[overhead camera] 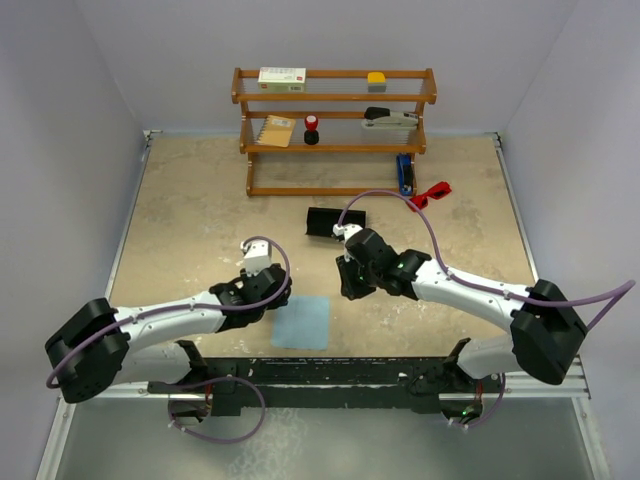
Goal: Organize the sunglasses
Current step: Adjust the glasses cleaning cloth at the center of the board.
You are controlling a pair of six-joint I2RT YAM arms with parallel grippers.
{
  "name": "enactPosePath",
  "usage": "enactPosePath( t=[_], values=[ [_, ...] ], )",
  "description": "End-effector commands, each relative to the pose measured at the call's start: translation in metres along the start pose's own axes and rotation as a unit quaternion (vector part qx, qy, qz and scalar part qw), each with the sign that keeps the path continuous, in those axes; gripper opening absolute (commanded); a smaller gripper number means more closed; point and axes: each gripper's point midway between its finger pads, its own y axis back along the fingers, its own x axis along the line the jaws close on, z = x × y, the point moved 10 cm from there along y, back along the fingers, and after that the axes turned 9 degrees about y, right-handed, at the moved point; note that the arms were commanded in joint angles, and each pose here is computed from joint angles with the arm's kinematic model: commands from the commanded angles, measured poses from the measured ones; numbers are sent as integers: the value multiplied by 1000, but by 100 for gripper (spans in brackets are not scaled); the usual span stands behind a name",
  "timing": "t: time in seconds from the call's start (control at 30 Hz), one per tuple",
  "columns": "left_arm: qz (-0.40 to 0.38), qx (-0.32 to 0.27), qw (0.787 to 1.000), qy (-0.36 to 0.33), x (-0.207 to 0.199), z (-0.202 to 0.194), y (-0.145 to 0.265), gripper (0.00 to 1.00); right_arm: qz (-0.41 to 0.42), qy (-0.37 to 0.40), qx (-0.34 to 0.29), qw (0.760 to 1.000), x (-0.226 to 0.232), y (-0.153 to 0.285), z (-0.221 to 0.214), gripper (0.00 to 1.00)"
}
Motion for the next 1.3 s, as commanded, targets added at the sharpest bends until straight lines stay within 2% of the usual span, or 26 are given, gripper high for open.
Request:
enactPosePath(
  t=[0.0, 0.53, 0.97, 1.07, 1.17, 1.27],
  values=[
    [-30, 7, 1000, -1, -8, -2, -3, 44, 11, -2, -23, 1000, 6, 5, 13, 25],
    [-25, 33, 999, -17, -5, -14, -11, 43, 11, -5, -18, 1000, 7, 3, 10, 25],
    [-24, 42, 999, -21, -3, -18, -13, 31, 9, -4, -15, 1000, 7, 2, 8, 25],
    [-23, 42, 999, -23, -3, -17, -12, 26, 9, -4, -15, 1000, 7, 1, 9, 25],
    [-23, 42, 999, -24, -3, -17, -12, 16, 9, -4, -14, 1000, 7, 0, 10, 25],
    [-22, 40, 999, -25, -4, -16, -12, 16, 9, -4, -13, 1000, 7, 0, 10, 25]
  ],
)
